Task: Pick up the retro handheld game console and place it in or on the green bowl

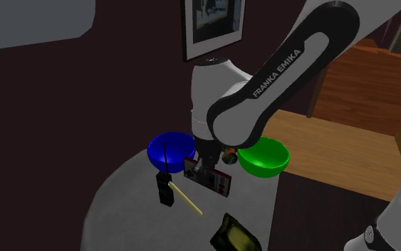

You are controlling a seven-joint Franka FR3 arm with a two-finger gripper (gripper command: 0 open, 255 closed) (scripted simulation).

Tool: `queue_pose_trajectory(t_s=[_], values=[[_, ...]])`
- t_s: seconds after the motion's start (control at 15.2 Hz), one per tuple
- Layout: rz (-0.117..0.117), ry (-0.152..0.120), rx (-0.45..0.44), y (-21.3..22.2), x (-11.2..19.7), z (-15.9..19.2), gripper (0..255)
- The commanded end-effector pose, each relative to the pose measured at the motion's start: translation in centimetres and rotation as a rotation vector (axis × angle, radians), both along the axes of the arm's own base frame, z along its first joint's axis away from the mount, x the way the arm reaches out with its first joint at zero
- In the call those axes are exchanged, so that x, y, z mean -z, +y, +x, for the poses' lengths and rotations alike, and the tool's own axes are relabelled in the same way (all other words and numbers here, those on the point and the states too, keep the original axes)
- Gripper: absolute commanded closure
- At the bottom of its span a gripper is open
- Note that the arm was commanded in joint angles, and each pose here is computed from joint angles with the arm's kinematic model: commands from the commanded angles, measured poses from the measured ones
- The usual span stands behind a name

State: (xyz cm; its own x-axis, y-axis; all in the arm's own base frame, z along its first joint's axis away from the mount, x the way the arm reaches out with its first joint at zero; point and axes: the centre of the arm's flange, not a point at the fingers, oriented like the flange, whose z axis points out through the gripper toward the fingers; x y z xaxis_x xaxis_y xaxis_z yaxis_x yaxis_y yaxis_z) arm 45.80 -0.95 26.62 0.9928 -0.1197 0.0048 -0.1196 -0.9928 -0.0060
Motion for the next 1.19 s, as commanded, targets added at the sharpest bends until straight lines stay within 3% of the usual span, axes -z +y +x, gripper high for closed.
queue_pose_trajectory(t_s=[0.0,1.12], values=[[0.000,0.000,0.000,-0.1,-1.1,0.0,255],[0.000,0.000,0.000,-0.1,-9.8,0.0,255]])
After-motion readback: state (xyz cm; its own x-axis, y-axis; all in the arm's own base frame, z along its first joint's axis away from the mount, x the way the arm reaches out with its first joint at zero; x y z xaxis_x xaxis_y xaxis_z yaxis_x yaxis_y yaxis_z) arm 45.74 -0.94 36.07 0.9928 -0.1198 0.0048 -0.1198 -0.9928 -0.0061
